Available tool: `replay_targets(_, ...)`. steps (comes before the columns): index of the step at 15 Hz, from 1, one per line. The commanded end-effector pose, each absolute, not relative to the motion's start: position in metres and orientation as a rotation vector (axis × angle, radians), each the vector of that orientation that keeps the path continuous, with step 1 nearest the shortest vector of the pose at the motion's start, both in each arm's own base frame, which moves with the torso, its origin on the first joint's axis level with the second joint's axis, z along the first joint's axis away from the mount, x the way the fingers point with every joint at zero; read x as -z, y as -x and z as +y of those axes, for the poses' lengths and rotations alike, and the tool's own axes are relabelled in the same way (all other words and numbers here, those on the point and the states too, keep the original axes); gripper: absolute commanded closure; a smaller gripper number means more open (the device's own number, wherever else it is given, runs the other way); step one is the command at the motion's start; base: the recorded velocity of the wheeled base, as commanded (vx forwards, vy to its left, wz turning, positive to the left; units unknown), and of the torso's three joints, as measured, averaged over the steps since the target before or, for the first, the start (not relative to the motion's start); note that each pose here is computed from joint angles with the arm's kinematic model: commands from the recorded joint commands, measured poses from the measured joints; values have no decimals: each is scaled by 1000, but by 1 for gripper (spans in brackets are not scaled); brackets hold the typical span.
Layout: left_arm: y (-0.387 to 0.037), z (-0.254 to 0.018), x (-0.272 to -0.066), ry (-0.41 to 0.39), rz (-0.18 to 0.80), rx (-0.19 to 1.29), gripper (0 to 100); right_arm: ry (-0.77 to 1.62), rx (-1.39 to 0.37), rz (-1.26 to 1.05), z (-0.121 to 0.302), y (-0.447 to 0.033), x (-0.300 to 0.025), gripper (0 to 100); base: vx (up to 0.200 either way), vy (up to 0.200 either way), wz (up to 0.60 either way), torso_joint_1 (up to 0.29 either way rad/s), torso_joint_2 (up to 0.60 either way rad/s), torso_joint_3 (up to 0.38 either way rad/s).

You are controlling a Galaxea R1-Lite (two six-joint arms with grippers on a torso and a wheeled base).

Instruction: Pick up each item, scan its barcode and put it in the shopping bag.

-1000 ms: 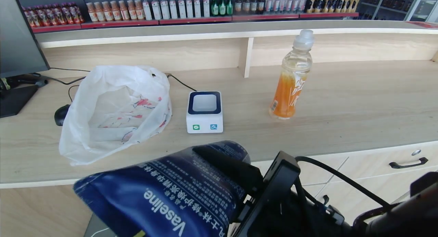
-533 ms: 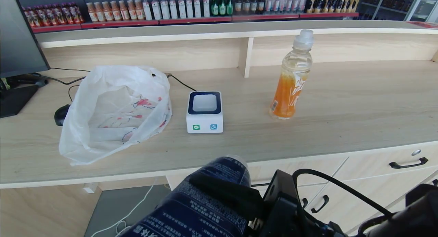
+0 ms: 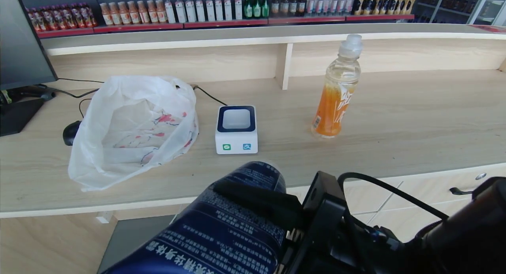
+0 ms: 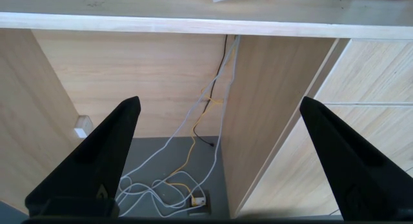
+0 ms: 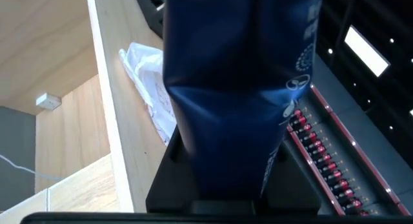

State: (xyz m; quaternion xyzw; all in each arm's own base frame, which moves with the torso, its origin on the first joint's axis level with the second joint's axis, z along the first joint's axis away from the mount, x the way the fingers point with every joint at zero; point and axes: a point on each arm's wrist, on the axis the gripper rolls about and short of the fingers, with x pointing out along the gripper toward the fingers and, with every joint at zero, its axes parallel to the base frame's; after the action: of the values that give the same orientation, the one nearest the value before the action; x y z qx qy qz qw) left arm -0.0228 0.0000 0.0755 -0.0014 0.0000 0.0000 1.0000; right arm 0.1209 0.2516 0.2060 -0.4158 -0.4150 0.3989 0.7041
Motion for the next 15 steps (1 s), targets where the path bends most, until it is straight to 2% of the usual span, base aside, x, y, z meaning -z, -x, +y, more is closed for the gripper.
replay_targets(1, 23, 0, -75, 3, 0, 0, 0, 936, -855, -927, 237, -126, -221, 100, 0, 0, 0, 0, 0, 0)
replay_targets(5, 23, 0, -75, 3, 0, 0, 0, 1026, -892, -916, 223, -129, -232, 100, 0, 0, 0, 0, 0, 0)
replay_targets(15, 23, 0, -75, 3, 0, 0, 0, 1025, -831, -944, 215, -134, -250, 100, 0, 0, 0, 0, 0, 0)
